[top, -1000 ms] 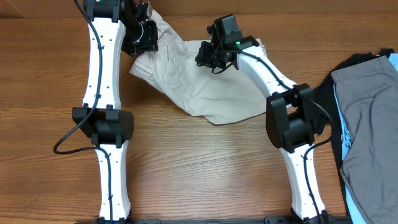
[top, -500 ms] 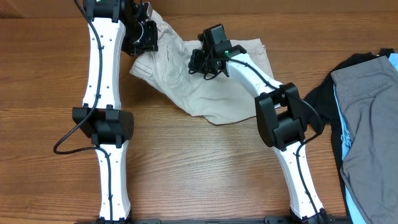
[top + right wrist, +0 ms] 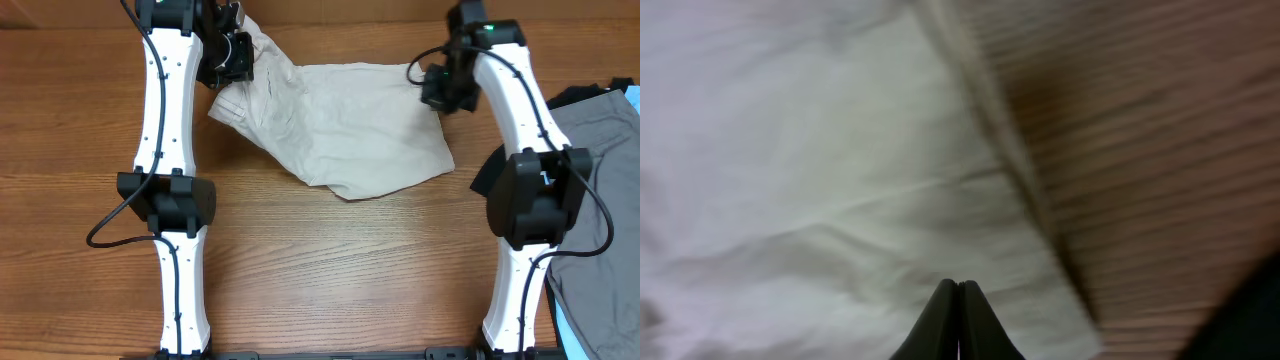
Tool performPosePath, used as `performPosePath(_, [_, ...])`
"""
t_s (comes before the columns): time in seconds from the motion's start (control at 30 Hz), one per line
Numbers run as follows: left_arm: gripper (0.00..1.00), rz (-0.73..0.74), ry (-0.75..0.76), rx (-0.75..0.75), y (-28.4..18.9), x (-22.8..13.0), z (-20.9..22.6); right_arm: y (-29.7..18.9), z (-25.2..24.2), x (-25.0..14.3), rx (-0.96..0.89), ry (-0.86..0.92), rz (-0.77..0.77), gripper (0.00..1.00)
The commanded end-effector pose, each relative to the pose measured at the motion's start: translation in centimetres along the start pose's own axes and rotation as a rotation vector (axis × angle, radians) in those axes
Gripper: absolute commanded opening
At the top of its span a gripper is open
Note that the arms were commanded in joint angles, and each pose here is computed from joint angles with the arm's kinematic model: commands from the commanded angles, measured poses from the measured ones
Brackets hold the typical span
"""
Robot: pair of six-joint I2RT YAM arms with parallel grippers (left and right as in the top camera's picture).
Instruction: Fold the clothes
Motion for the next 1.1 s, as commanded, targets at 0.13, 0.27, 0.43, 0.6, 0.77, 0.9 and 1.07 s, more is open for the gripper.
performPosePath(0.13, [0.04,-0.039,0.019,-0.043,-0.4,-0.2,-3.6,3.9,-5.2,-2.8,-0.059,0.083,0.128,0.04])
performPosePath(0.27, [0.04,-0.040,0.036,-0.052,-0.1,-0.6,-4.8,4.6,-5.3,-3.8,-0.043,0.093,0.172,0.04])
performPosePath(0.43, [0.04,-0.035,0.009,-0.055,-0.1,-0.8,-5.1,4.3,-4.5,-4.7,0.024,0.041,0.218,0.04])
performPosePath(0.6, [0.04,-0.031,-0.027,-0.068,-0.3,-0.9,-5.5,4.2,-4.0,-5.2,0.058,0.038,0.246,0.04])
performPosePath(0.77, [0.04,-0.057,-0.010,-0.112,-1.2,-1.0,-7.2,4.5,-4.0,-5.6,0.056,0.037,0.259,0.04])
performPosePath(0.9, [0.04,-0.078,0.017,-0.153,-1.8,-1.2,-8.9,5.8,-4.1,-6.9,0.058,0.045,0.296,0.04])
performPosePath(1.07, [0.04,-0.084,0.066,-0.236,-1.8,-1.7,-12.0,7.7,-4.1,-8.1,0.070,0.047,0.316,0.04])
Point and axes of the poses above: each gripper's point midway between its finger pads, its own y axis out along the fingers, its own z axis along the line the jaws close on, x = y × z, the point moved 3 cm from there along -y, back along the fingers, and after that the axes turned 7 degrees about -y, right-handed, at the moved point
